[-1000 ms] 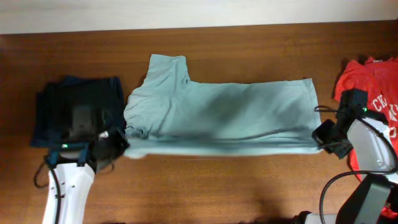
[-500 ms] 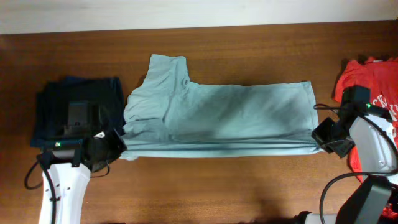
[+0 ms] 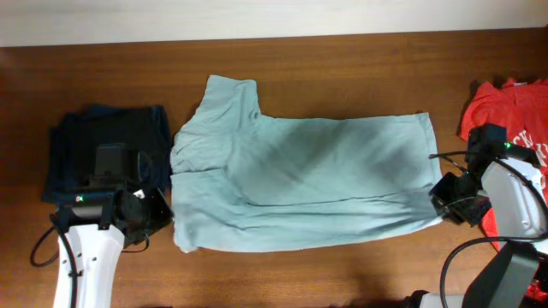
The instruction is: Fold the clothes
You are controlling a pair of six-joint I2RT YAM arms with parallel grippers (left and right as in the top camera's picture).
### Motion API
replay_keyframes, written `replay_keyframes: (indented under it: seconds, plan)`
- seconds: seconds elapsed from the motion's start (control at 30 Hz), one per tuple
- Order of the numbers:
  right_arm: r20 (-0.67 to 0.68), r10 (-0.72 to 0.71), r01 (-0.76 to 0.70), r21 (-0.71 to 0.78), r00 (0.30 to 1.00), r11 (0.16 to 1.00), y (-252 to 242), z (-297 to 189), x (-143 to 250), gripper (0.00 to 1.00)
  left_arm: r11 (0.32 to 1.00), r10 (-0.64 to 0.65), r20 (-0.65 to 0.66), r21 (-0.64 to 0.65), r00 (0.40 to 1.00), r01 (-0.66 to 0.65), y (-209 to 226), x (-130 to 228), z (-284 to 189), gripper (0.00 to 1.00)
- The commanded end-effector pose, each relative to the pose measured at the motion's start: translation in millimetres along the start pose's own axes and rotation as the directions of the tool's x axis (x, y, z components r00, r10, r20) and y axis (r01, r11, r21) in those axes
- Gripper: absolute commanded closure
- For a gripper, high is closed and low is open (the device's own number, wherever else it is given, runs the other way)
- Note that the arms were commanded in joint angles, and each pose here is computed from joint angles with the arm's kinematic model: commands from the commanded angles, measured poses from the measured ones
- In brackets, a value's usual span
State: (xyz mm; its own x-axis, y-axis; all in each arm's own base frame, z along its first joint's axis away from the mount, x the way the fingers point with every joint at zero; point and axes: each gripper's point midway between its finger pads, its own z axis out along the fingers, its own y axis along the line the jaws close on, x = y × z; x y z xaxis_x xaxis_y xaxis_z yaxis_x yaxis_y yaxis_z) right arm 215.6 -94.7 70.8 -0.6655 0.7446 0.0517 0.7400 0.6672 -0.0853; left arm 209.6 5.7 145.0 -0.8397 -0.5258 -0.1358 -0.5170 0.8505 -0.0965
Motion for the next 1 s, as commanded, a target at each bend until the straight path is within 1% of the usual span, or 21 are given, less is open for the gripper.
replay_keyframes:
  seconds: [0.0, 0.07, 0.1, 0.2, 0.27, 0.33, 0.37, 0.4, 0.43, 0.47, 0.53, 0.63, 0.73, 0.77, 0.8, 0.87, 0.97]
  plan:
    - [0.018, -0.019, 0.019, 0.029, 1.0, 0.999, -6, -6, -1, 0.52, 1.0, 0.007, 0.02, -0.027, 1.0, -0.007, 6, -3, -3, 0.62]
    - [0.009, -0.02, 0.02, 0.034, 1.0, 0.999, -7, -6, 1, 0.4, 0.999, 0.007, 0.033, -0.032, 0.999, -0.006, 7, -6, -3, 0.62]
    - [0.007, -0.02, 0.02, 0.038, 1.0, 0.999, -8, -6, 1, 0.37, 1.0, 0.007, 0.04, -0.026, 0.999, -0.006, 5, -8, -3, 0.62]
    - [0.01, -0.019, 0.019, 0.037, 1.0, 0.999, -8, -6, 1, 0.32, 1.0, 0.015, 0.065, -0.012, 0.998, -0.014, 2, -14, -4, 0.61]
    - [0.033, -0.017, 0.016, 0.02, 0.999, 1.0, -4, -7, -5, 0.29, 0.999, 0.053, 0.097, 0.002, 0.994, -0.054, -3, -22, -4, 0.61]
    - [0.066, -0.014, 0.017, -0.038, 0.998, 0.999, 8, -7, -14, 0.25, 0.994, 0.099, 0.135, 0.037, 0.986, -0.105, -12, -31, -6, 0.58]
    - [0.077, -0.025, 0.032, -0.08, 0.997, 0.996, 17, -8, -18, 0.24, 0.988, 0.132, 0.155, 0.066, 0.979, -0.143, -19, -35, -7, 0.56]
    - [0.093, -0.074, 0.088, -0.153, 0.993, 0.984, 31, -10, -21, 0.25, 0.978, 0.167, 0.181, 0.098, 0.969, -0.187, -28, -40, -8, 0.54]
    - [0.113, -0.133, 0.157, -0.237, 0.985, 0.959, 48, -14, -23, 0.26, 0.963, 0.206, 0.212, 0.132, 0.955, -0.237, -37, -45, -11, 0.52]
    - [0.133, -0.182, 0.215, -0.307, 0.974, 0.927, 63, -18, -24, 0.3, 0.946, 0.236, 0.247, 0.165, 0.94, -0.281, -47, -51, -14, 0.51]
    - [0.172, -0.245, 0.296, -0.421, 0.954, 0.857, 86, -32, -23, 0.31, 0.904, 0.28, 0.317, 0.231, 0.906, -0.36, -67, -61, -22, 0.49]
    - [0.227, -0.256, 0.334, -0.445, 0.94, 0.831, 97, -54, -33, 0.31, 0.87, 0.297, 0.373, 0.273, 0.879, -0.41, -86, -78, -33, 0.48]
    - [0.305, -0.257, 0.377, -0.449, 0.917, 0.81, 108, -86, -46, 0.3, 0.818, 0.377, 0.39, 0.285, 0.84, -0.5, -108, -99, -38, 0.45]
    - [0.336, -0.257, 0.394, -0.449, 0.906, 0.802, 111, -97, -52, 0.27, 0.802, 0.403, 0.39, 0.284, 0.828, -0.525, -115, -107, -37, 0.44]
    - [0.373, -0.253, 0.412, -0.446, 0.893, 0.795, 115, -110, -58, 0.25, 0.792, 0.427, 0.388, 0.276, 0.817, -0.545, -122, -120, -35, 0.44]
    - [0.428, -0.247, 0.44, -0.446, 0.87, 0.779, 124, -132, -70, 0.25, 0.77, 0.472, 0.385, 0.259, 0.793, -0.584, -135, -142, -29, 0.42]
    - [0.473, -0.233, 0.458, -0.445, 0.85, 0.769, 132, -151, -87, 0.22, 0.73, 0.532, 0.39, 0.239, 0.752, -0.641, -161, -174, -15, 0.37]
